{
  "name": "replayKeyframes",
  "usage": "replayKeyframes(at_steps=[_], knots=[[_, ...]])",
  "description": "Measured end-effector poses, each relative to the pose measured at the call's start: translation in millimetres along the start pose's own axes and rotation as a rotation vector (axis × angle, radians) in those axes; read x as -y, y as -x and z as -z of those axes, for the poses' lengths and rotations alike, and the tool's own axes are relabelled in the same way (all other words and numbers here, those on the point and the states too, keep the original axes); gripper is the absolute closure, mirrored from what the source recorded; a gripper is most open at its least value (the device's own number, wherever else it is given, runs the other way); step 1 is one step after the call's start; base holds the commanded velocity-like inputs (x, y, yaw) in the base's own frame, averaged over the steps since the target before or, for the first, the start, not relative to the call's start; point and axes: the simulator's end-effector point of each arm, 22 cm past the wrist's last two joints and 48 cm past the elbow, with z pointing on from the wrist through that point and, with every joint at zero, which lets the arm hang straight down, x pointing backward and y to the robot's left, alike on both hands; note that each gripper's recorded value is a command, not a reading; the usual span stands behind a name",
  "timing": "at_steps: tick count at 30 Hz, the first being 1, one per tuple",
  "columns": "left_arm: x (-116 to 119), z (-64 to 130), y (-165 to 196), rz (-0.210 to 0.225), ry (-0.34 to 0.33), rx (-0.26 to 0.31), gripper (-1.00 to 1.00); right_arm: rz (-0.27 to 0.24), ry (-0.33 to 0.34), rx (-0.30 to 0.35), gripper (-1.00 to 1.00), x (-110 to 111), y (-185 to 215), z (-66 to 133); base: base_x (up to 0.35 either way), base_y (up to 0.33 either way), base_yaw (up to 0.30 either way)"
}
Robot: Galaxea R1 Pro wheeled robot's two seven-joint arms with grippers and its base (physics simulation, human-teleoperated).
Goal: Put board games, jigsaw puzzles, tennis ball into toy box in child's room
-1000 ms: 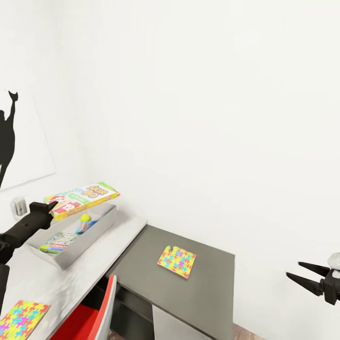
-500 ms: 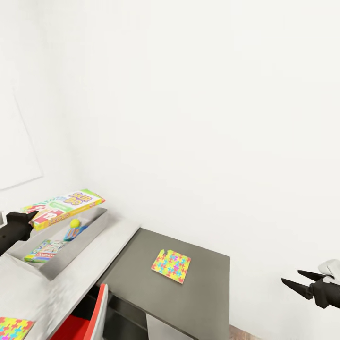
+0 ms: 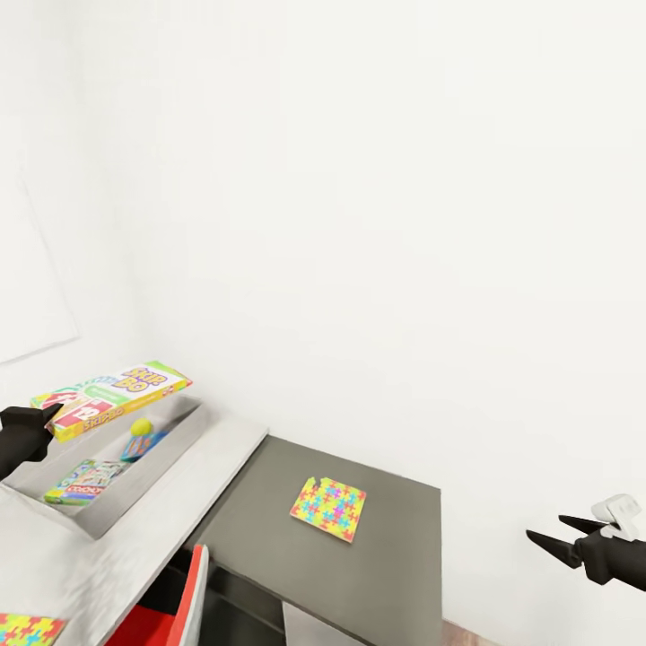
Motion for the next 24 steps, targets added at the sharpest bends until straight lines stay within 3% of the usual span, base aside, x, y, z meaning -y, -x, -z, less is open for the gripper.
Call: replayKeyframes(at_steps=[13,24], knots=[[-1,-0.5,-2,-0.001,0.002,-0.004,1.00,-0.004,-0.001,0.002,-1.00,0,0,-0.9,0.137,0.246,-0.093],[-8,-6.5,-23,-0.002,0.018,-0.042,1.00,-0.001,-0.001,0.003,-1.00,-1,0,-1.6,0.010,0.018,0.073]])
